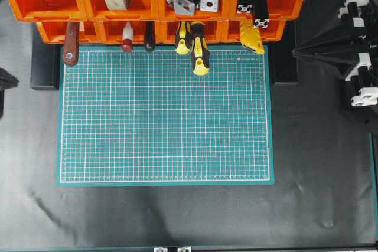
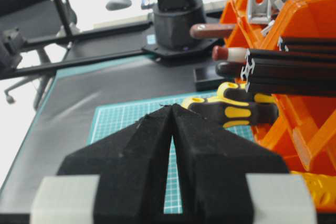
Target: Pick scraper from container rack with left arm.
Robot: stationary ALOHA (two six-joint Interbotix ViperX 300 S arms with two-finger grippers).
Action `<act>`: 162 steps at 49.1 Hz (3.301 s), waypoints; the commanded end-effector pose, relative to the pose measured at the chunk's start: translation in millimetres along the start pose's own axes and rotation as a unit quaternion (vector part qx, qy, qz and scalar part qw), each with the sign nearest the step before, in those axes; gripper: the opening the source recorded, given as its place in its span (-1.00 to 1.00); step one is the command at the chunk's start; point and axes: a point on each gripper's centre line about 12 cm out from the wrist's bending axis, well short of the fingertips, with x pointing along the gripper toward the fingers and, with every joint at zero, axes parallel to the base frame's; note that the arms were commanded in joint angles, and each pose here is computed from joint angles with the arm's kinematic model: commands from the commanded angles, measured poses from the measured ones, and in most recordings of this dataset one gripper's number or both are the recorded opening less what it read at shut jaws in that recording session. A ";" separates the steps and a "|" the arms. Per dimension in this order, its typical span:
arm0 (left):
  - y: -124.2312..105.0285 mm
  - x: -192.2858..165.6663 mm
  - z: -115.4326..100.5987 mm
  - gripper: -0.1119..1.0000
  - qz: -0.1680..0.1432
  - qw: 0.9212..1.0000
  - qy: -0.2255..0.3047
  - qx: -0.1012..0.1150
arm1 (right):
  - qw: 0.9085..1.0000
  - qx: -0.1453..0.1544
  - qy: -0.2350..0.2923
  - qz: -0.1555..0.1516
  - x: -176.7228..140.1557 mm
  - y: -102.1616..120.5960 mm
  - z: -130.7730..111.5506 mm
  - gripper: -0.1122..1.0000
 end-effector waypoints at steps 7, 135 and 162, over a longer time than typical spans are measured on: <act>7.1 19.8 -1.4 -0.80 0.048 0.993 0.097 0.046 | 1.000 0.002 -0.013 0.003 1.4 2.2 12.7 -0.81; 9.6 139.8 -63.1 0.78 0.281 0.932 0.192 0.128 | 1.000 0.002 -0.002 -0.005 -14.1 0.6 17.4 -0.81; 8.4 133.8 -55.0 -0.09 0.286 0.932 0.187 0.122 | 1.000 0.001 -0.005 -0.005 -15.5 0.4 18.0 -0.81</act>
